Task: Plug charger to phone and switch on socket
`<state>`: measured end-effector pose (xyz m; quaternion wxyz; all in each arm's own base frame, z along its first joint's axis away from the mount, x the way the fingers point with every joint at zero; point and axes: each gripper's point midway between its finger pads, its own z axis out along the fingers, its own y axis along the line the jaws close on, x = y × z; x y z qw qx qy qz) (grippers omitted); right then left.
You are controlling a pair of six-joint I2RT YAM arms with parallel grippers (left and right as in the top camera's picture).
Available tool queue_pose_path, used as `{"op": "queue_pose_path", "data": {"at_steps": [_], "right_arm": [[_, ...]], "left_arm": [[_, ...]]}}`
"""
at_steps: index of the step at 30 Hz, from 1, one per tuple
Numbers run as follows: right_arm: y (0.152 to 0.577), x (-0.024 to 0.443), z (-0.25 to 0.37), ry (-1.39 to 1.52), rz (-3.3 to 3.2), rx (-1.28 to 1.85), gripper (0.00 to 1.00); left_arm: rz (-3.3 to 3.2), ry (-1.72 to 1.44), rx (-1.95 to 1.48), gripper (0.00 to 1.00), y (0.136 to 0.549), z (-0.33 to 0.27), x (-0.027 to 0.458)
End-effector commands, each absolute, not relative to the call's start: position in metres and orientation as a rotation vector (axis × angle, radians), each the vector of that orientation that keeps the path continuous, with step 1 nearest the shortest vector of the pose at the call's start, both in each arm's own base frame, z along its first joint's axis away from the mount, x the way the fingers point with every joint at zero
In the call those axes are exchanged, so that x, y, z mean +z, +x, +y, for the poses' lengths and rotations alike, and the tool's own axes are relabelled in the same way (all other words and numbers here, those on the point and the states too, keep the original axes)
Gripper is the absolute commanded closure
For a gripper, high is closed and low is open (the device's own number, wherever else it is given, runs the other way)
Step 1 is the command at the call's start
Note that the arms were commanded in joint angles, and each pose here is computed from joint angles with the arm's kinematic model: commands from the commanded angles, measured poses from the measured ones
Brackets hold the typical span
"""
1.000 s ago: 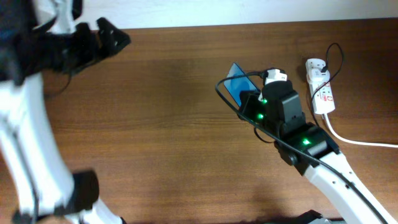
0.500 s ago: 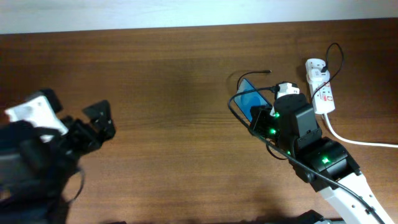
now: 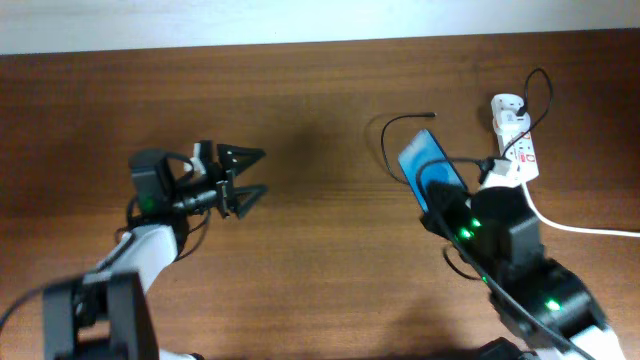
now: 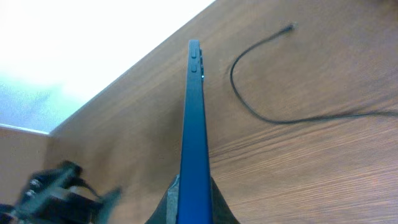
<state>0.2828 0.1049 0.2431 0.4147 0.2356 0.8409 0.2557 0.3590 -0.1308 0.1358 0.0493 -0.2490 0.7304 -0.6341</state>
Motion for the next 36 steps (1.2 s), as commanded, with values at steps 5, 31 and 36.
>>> {"op": "queue_pose_path", "data": {"at_steps": [5,31,36], "right_arm": [[0.333,0.212,0.193,0.556,2.112,1.151,0.96],[0.334,0.204,0.271,0.796,2.093,1.555,0.96],[0.344,0.201,0.26,0.818,2.051,1.462,0.96]], "left_arm": [[2.2,-0.455,-2.211,0.01,0.343,-0.175,0.187],[2.083,-0.852,-2.166,0.56,0.37,-0.219,0.183],[2.086,-0.892,-2.179,0.75,0.37,-0.219,0.183]]}}
